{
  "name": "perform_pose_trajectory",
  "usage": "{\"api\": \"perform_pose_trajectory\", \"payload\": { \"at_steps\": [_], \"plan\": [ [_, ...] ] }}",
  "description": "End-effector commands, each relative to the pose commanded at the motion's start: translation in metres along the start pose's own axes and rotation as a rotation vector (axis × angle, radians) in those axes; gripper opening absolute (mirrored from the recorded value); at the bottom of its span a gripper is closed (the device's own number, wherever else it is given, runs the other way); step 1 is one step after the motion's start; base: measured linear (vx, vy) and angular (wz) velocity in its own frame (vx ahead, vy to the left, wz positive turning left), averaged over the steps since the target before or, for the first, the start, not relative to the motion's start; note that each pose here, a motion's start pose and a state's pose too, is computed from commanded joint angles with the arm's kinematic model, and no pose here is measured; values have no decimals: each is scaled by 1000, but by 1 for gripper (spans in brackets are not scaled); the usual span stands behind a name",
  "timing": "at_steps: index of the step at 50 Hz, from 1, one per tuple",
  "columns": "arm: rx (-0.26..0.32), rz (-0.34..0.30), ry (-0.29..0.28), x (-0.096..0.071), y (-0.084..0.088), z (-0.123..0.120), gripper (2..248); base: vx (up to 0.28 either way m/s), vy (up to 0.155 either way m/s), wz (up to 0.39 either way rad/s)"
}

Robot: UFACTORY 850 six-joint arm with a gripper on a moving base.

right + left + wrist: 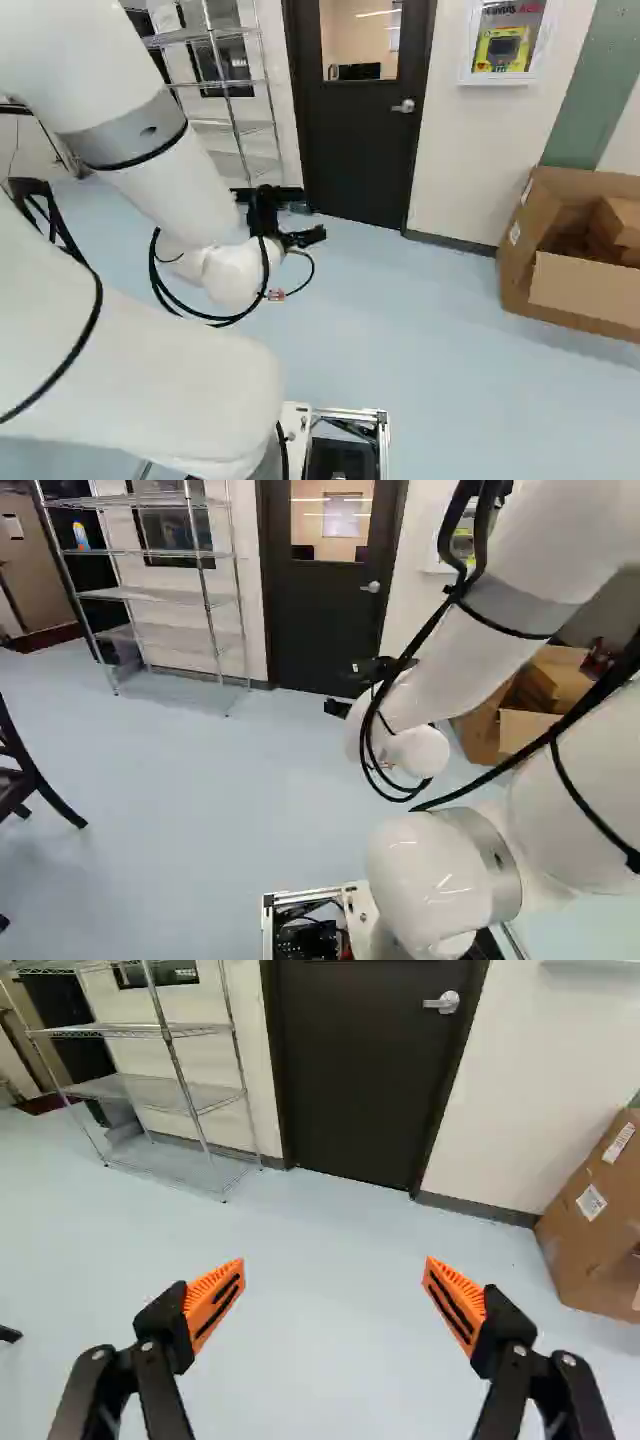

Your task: Open the door and move inside

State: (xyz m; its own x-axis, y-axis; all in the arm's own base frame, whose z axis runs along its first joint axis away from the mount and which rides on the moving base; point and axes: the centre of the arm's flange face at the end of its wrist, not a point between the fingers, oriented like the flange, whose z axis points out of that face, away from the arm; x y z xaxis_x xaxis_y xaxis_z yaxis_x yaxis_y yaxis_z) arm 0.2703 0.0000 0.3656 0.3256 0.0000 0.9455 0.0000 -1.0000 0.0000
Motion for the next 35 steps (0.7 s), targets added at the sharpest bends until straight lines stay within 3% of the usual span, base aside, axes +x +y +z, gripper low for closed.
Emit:
{"api": "perform_pose_trajectory", "payload": {
  "at_steps": [35],
  "plan": [
    [0, 0, 0, 0, 0, 0, 247, 0, 0, 0]
  ]
}}
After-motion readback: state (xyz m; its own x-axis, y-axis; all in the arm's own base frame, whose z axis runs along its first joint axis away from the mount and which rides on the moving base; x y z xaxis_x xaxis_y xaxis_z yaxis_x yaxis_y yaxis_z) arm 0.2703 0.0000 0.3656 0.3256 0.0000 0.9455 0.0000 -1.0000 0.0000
